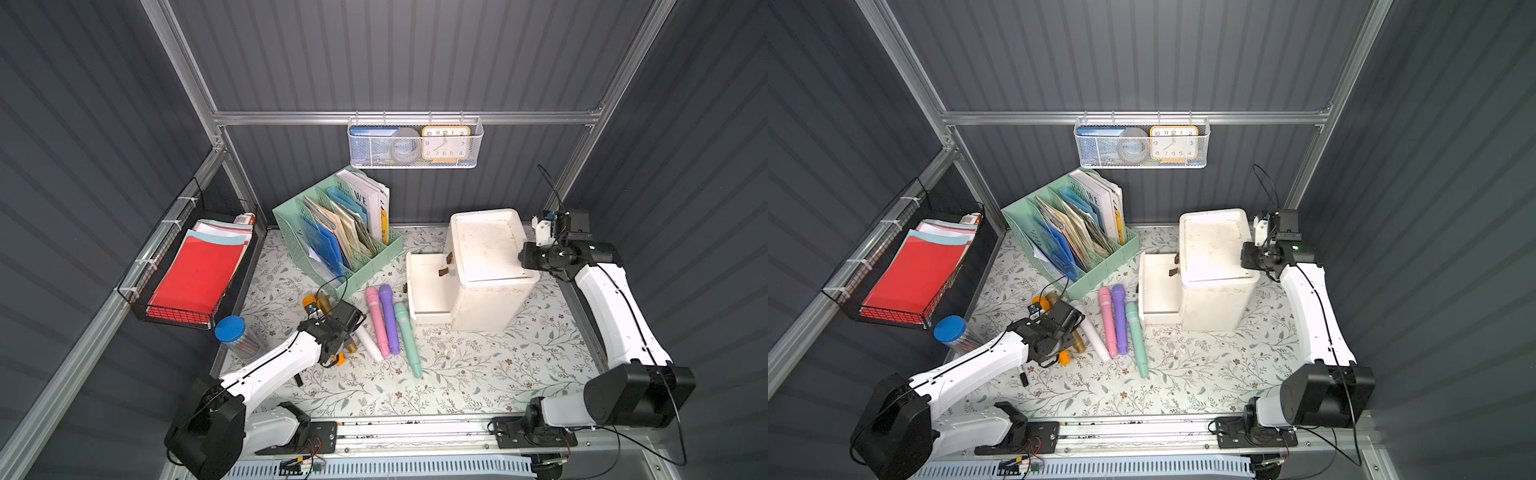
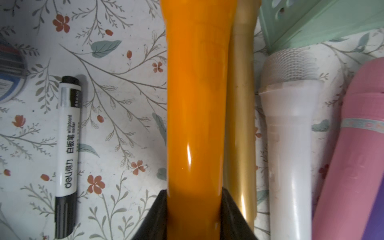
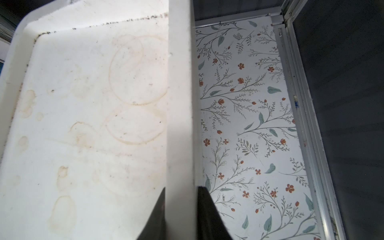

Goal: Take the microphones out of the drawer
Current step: Place the microphone at the center of the board.

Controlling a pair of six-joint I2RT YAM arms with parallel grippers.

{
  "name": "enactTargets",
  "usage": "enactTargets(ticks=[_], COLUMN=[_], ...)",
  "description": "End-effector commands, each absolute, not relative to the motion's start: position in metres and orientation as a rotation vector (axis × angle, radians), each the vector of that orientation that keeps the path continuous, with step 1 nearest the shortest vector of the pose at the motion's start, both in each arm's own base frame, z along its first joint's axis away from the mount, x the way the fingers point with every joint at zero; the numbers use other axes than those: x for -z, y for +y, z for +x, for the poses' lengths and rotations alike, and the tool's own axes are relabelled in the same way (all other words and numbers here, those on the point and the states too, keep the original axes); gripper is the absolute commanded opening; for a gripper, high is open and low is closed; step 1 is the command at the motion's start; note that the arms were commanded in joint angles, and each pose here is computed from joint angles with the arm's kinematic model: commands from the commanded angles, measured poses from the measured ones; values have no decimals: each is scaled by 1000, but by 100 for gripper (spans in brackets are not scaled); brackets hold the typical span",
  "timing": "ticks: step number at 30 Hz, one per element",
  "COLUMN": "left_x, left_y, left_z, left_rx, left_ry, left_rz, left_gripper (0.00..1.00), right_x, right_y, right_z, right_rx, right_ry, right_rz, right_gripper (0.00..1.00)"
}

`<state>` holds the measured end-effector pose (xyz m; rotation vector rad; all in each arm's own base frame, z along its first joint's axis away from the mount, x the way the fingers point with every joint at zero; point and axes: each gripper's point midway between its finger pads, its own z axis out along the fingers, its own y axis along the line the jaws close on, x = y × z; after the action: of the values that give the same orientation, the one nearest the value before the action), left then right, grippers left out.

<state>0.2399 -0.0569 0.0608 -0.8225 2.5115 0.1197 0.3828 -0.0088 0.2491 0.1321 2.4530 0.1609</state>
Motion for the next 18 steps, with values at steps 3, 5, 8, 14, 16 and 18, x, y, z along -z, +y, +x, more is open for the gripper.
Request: enactTargets(ticks=[3,5,8,14,16,18], left_x=[-36,-30,-22,-13,-12,-12], left_y=[-47,-50,-55,-58,-59,-57], left_z=[230,232,235,237,237,236], left_rx=[-167,-150,-130,-157,-160,-178], left_ry=[2520,2525,2535,2571,2581,2582], left_rz=[-900,-905,-906,-904,-904,-916], left_gripper=[4,4,5,16,28,41], right_x=[-172,-172,-172,-173,-173,-173], right_y=[30,29,29,28,28,28], right_z=[342,342,342,341,341,341], right_rx=[-458,-458,-458,-445,-445,-447], right_ry=[2769,2769,2767,2762,2762,2762], right_rz=[283,285,288,287,288,288], right_gripper=[7,7,7,7,7,7])
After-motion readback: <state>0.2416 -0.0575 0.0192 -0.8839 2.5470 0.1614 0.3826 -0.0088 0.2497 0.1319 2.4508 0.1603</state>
